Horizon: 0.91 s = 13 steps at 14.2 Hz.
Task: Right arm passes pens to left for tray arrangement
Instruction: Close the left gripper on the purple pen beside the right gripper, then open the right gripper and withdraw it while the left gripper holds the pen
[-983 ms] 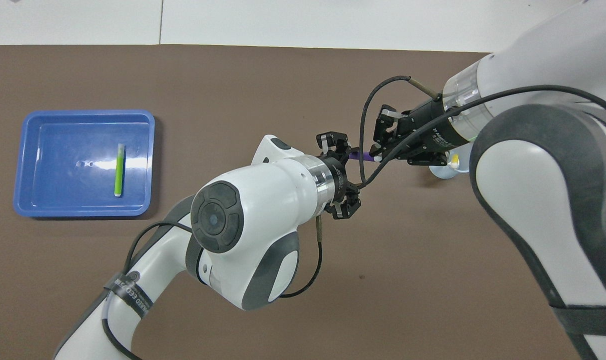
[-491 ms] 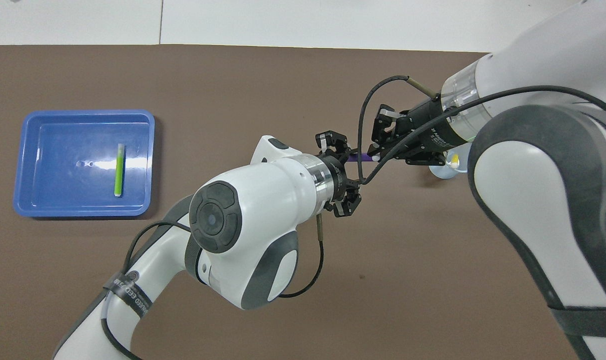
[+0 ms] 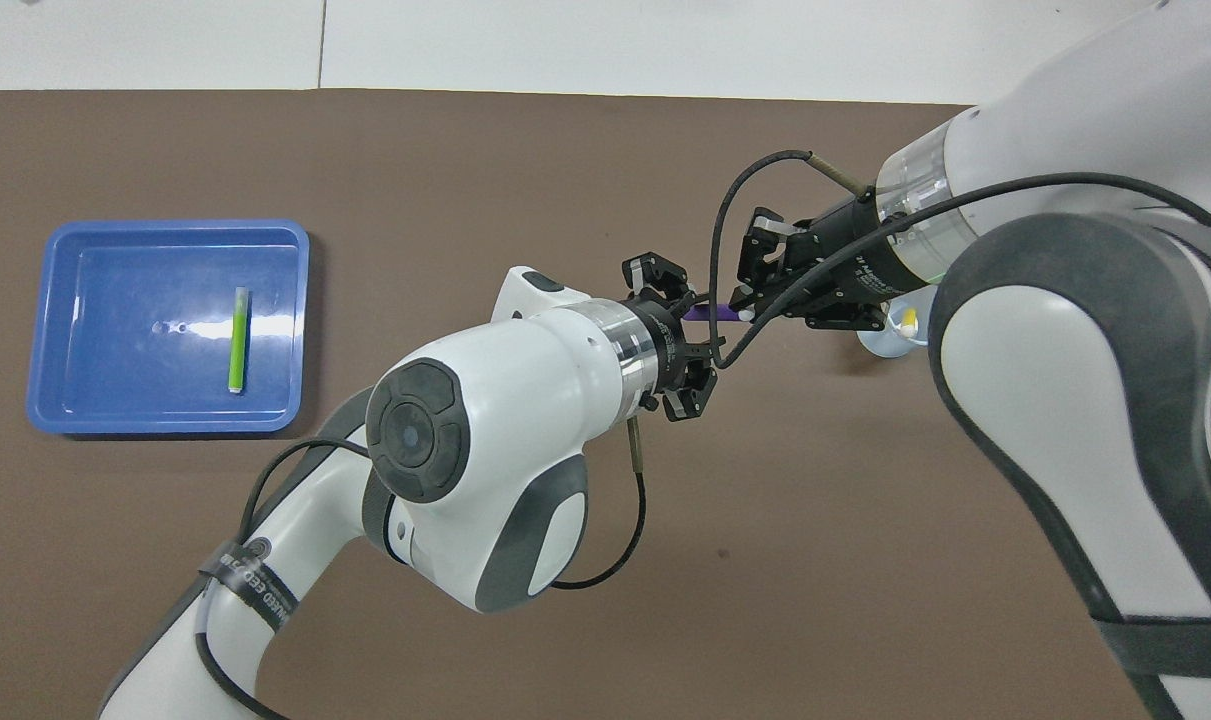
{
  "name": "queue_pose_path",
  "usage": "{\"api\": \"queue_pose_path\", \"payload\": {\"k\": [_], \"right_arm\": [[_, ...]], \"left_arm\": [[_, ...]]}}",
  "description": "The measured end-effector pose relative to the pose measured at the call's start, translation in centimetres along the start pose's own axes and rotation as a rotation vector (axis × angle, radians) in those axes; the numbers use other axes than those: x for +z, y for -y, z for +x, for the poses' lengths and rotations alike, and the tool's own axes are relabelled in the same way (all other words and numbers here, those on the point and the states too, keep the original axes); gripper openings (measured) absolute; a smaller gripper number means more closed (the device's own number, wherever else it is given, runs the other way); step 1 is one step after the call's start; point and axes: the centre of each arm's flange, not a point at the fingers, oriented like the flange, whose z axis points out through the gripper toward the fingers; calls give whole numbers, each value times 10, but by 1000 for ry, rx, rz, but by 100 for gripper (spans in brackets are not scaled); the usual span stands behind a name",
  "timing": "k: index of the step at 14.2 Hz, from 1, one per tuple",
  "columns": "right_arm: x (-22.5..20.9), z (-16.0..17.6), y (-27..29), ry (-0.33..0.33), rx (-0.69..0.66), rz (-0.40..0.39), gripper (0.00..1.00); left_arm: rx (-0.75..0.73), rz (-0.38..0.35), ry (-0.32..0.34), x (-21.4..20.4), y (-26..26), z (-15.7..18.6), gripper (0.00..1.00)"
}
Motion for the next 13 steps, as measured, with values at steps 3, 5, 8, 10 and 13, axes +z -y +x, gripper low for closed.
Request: {"api": "queue_pose_path", "payload": {"k": [3,5,8,10,13], "right_arm": [[0,0,0,-2,1,2,19],[0,0,1,-2,0,1,19],[1,-1,2,-4,-3,4,18],[1,-1,2,-4,-3,4,18],[1,-1,3,-5,-4,5,18]], "left_arm": [[-1,-1,0,0,0,0,26],[-1,-2,1,0,-1,0,23],[12,-5,-5,0,0,0,18],[28,-12,-10,0,0,0,18],[51,-20,-17,-1,0,-1,18]]}}
